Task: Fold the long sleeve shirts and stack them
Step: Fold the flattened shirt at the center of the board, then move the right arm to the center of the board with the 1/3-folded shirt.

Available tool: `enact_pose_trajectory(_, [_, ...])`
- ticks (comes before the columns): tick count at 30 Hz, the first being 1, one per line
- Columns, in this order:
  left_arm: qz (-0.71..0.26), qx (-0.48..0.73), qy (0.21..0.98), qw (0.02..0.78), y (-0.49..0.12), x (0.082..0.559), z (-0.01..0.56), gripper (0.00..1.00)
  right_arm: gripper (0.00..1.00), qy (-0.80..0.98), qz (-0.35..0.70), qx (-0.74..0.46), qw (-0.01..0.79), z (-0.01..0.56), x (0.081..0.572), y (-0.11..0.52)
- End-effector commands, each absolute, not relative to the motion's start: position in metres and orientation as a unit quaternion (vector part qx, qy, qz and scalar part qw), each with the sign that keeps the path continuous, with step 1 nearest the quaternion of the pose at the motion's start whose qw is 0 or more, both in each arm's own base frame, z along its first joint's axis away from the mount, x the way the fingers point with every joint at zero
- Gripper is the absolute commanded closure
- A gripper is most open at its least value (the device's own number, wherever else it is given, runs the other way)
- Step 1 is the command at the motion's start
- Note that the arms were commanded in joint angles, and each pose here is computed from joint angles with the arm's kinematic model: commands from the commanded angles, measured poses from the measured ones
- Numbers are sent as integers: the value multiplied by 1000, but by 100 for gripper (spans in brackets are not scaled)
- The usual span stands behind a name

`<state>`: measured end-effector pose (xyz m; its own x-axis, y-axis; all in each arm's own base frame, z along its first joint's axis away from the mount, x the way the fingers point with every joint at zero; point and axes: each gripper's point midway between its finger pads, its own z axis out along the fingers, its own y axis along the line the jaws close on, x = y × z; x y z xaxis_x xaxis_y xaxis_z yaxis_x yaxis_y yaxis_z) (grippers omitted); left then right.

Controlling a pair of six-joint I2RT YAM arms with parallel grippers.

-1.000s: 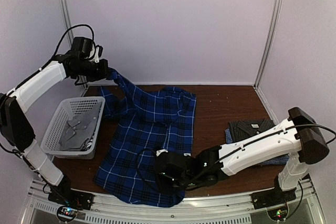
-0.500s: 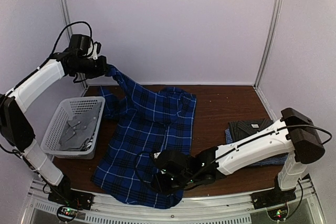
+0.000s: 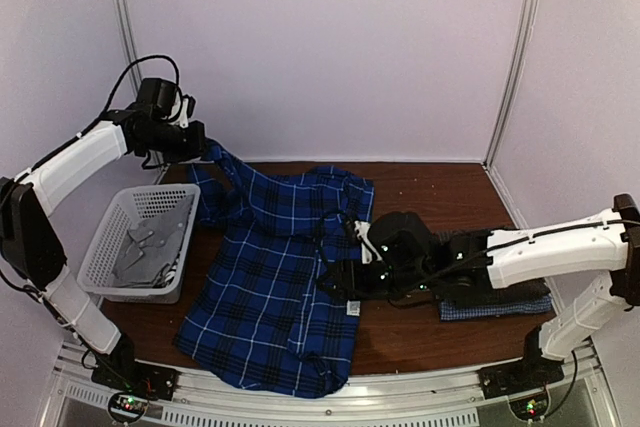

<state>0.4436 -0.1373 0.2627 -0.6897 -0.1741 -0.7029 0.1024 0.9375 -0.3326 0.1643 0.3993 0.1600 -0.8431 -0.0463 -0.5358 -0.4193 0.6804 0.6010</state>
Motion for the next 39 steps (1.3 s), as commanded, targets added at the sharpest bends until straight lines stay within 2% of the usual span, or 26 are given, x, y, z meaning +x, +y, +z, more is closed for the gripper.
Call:
enact_pose_trajectory(1, [-176,-24,887,426,-130,438,284,100,45,876,369,-75,301,169,223,365])
enact_pose_trajectory(11, [-137,-40,873,467,-109,427,314,100,60,867,350,-5,355,175,346,332])
enact_pose_trajectory(18, [-139,-43,885,442,-112,430,300,100,67,873,339,19,351,148,405,330])
enact_pose_trajectory(21, [-138,-57,878,455,-106,420,309,100,69,873,346,24,343,135,428,335])
enact_pose_trajectory(32, [-200,-64,880,427,-110,359,288,100,74,880,339,40,330,98,494,348])
enact_pose_trajectory(39, [-218,-65,887,403,-115,349,267,100,74,884,351,55,305,67,510,348])
